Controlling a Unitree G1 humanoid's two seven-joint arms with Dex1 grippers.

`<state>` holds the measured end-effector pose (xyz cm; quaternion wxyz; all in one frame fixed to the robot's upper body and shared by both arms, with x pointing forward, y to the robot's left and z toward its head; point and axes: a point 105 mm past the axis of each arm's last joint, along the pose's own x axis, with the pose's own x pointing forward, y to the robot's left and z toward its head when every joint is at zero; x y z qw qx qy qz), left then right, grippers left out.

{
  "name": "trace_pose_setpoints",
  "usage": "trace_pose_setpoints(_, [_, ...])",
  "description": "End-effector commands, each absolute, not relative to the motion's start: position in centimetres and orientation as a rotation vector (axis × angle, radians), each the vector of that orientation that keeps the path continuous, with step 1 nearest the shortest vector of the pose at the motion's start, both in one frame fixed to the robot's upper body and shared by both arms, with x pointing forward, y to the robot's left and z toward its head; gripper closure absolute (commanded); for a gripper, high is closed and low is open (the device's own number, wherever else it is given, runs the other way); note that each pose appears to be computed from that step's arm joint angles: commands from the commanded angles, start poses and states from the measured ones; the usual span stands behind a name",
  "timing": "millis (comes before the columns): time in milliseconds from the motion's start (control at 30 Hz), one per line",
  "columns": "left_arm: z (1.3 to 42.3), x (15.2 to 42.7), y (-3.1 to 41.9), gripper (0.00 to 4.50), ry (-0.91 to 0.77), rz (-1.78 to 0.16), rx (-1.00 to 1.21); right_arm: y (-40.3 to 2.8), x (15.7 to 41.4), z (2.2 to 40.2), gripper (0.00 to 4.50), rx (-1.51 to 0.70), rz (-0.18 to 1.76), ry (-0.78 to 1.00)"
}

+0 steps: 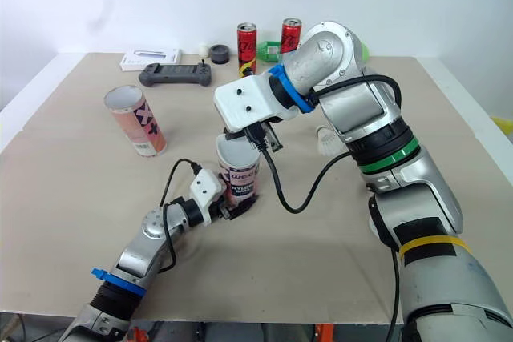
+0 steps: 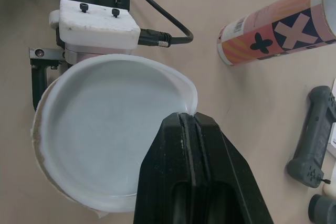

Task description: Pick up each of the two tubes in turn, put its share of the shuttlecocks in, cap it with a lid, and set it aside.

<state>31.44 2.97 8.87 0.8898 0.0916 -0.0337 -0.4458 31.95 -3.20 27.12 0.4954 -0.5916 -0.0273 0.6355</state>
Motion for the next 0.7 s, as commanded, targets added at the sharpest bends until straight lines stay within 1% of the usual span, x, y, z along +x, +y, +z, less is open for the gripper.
trace_pose_setpoints(33, [6.6, 31.2, 3.0, 0.52, 0.027, -0.925, 0.189, -3.7, 31.4, 24.9, 4.45, -1.457, 1.632, 0.043])
trace_pose_setpoints(367, [6.6, 31.1, 3.0, 0.52, 0.026, -0.926, 0.188, -3.8, 31.4, 24.1, 4.45, -1.461, 1.649, 0.06])
trace_pose_setpoints(500, [6.6, 31.1, 2.9, 0.52, 0.025, -0.926, 0.188, -3.4, 31.8, 25.8, 4.45, -1.45, 1.608, -0.004])
trace_pose_setpoints(700, [6.6, 31.2, 3.0, 0.52, 0.026, -0.925, 0.188, -2.4, 31.1, 29.2, 4.45, -1.42, 1.578, -0.137])
